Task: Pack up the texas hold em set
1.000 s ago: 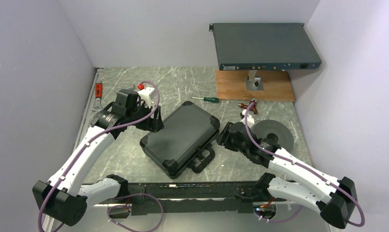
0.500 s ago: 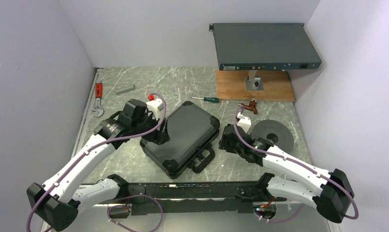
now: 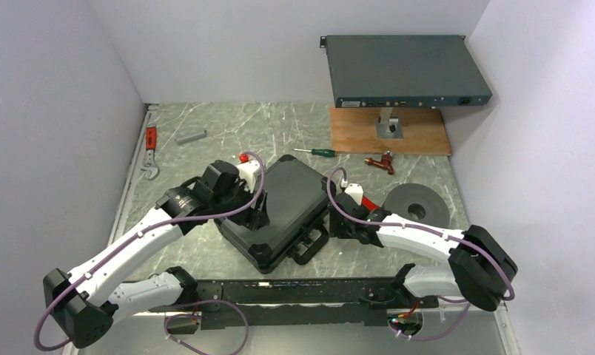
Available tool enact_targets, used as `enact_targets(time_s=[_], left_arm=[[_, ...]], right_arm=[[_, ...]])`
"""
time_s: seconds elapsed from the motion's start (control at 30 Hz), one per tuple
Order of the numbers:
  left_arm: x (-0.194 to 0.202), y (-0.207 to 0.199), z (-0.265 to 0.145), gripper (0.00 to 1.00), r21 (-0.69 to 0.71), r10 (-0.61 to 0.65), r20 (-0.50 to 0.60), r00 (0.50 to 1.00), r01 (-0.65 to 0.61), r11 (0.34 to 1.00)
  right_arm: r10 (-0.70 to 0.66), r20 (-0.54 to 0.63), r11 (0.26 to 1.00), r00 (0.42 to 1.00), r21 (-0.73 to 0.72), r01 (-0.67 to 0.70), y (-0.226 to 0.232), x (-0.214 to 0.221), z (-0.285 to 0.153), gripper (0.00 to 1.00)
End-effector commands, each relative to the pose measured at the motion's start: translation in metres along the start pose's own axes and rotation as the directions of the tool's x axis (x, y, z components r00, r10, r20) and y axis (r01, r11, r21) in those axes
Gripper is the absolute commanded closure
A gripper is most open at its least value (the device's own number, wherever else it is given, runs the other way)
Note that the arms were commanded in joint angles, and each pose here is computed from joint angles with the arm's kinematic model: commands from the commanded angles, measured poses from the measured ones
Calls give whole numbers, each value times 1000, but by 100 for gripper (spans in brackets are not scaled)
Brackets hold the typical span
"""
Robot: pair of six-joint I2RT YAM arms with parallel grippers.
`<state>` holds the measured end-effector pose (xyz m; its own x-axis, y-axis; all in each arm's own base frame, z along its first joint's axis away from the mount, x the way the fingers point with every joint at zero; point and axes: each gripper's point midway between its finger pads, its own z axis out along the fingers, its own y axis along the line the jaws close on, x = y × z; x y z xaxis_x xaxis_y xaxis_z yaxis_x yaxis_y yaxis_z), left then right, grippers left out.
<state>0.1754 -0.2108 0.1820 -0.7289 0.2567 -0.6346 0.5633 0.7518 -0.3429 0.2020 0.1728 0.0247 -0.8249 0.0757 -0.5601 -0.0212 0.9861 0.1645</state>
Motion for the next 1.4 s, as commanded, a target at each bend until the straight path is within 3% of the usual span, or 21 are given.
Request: enact_targets(time_s=[0.0,0.47,0.67,0.77,1.07,1.37], left_arm=[[-13,-3,9,28,-7,-11,42,999,12,1000],[0,-10,25,30,1,-16,6,1000,16,1000],[6,-4,29,32,-27,-18,-13,1000,18,999],[11,2,29,36,-52,-24,-22,999,23,998],[25,8,28,63,-73,-44,-33,998,41,996],[83,16,41,83,-74,-175,-98,980,168,983]], right_arm=[[4,74,994,997,-112,4,32,-28,-1,52],[-24,-18,938,1000,-346,17,86,-5,1,55],[-39,-8,952,999,-306,34,87,-7,0,54],[-39,9,963,999,-265,40,76,-10,-4,53],[-42,57,977,998,-209,53,41,-9,-28,50],[4,82,960,997,-280,19,57,-22,-43,50]])
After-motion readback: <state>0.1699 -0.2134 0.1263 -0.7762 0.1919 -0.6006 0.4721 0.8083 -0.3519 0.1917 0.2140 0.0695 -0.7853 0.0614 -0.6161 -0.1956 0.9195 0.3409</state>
